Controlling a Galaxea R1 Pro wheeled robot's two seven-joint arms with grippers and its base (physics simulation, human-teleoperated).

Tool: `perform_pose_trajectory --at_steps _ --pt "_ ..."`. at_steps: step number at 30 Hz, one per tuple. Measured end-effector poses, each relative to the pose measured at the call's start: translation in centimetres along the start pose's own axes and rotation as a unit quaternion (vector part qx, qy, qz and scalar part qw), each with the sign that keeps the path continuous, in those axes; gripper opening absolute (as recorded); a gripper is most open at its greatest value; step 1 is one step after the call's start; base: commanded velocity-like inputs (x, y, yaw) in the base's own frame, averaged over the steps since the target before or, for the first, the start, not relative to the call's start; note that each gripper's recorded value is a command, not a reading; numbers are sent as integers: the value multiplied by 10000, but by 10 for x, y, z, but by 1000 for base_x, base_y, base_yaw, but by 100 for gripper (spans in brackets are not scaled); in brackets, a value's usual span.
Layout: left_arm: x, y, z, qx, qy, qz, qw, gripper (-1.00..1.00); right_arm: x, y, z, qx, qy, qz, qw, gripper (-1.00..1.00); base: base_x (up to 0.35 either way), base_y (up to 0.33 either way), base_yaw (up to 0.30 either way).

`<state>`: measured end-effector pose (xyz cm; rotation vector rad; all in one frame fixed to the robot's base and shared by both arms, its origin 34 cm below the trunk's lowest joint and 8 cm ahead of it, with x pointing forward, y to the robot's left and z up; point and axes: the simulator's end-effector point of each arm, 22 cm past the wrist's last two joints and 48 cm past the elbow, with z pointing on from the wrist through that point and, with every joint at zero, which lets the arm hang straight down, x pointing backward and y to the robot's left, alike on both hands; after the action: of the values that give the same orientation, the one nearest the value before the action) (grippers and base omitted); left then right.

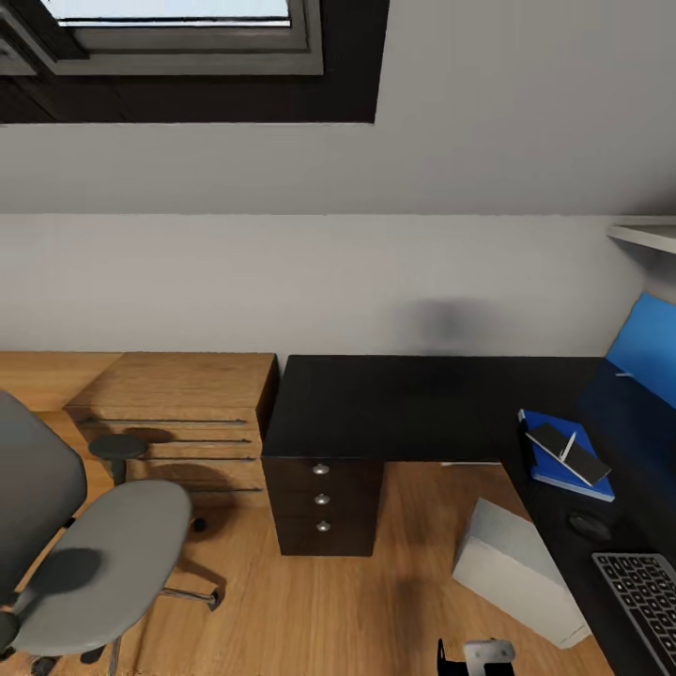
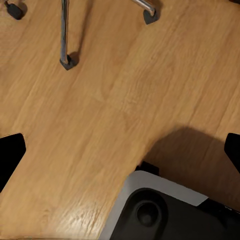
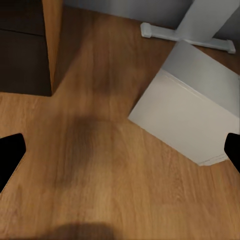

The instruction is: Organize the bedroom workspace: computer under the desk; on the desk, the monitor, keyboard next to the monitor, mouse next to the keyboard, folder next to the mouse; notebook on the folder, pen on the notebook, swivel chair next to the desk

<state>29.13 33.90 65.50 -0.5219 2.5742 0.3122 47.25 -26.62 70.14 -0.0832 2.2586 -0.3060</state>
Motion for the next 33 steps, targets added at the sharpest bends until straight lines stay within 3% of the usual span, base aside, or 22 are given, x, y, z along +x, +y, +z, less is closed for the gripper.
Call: perform_pose_trajectory --at_steps 10,24,33 --pt "2 -2 0 11 31 -93 10000 100 -11 -4 0 99 -244 237 9994 100 0 0 289" --pt "9 -4 -2 21 100 -70 9999 100 -12 -5 0 119 -258 255 9993 100 -1 0 289" --pt "9 -2 -2 10 104 -67 9999 100 -10 -8 0 201 -216 363 9989 100 -250 0 288"
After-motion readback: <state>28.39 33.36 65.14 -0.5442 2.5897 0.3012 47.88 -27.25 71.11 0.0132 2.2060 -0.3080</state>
